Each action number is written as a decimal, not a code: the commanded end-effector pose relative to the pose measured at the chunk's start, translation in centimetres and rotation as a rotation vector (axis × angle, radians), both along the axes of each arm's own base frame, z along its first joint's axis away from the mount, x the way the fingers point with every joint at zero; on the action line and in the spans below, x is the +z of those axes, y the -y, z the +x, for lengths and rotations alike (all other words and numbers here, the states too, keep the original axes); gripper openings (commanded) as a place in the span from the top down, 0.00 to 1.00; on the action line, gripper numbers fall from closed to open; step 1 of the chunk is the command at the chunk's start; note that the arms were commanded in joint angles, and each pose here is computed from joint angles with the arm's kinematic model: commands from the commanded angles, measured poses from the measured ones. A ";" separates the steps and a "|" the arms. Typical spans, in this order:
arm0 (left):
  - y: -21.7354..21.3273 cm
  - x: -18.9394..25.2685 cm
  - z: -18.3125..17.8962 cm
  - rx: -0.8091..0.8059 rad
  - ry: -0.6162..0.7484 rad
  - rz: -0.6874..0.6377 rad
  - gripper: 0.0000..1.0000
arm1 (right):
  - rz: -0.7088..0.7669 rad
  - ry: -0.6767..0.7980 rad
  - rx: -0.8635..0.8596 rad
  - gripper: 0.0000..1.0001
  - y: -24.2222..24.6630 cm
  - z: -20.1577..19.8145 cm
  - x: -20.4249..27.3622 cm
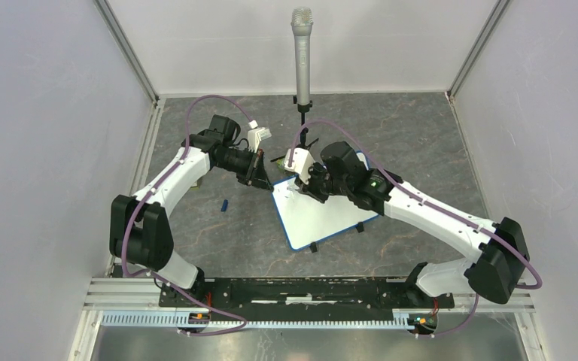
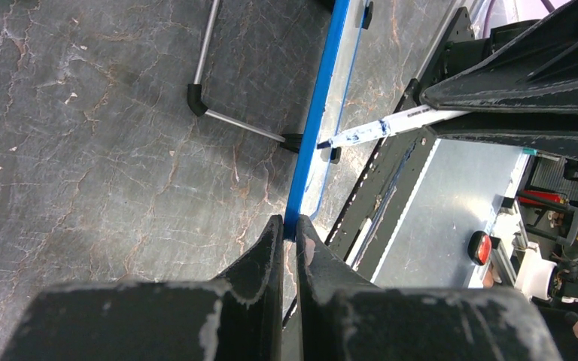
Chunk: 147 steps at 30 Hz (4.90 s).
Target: Write a sentence on the whiteboard
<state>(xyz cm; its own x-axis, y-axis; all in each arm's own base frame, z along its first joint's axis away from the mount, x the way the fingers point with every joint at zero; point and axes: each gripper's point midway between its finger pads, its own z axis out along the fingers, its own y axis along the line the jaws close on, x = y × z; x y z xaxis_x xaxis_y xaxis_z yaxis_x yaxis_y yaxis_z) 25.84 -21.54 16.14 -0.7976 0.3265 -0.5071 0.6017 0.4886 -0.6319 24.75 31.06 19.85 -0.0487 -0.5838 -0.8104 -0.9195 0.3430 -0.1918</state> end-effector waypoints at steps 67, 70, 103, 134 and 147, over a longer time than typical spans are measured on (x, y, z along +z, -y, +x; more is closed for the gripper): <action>-0.2 0.5 0.0 -0.017 0.065 0.003 0.98 | 0.011 -0.074 0.045 1.00 0.9 -1.9 -1.4; -0.2 0.5 0.0 -0.016 0.064 0.002 0.98 | -0.006 -0.073 0.044 1.00 1.5 -2.1 -1.7; -0.2 0.5 0.0 -0.014 0.067 0.004 0.98 | 0.037 -0.011 0.010 1.00 0.3 -0.3 1.1; -0.3 0.7 0.0 -0.010 0.071 0.006 0.97 | -0.010 -0.033 -0.014 1.00 2.3 -0.7 -0.5; -0.3 0.6 0.1 -0.011 0.070 0.008 0.98 | 0.014 -0.045 0.030 1.00 2.1 -1.8 0.5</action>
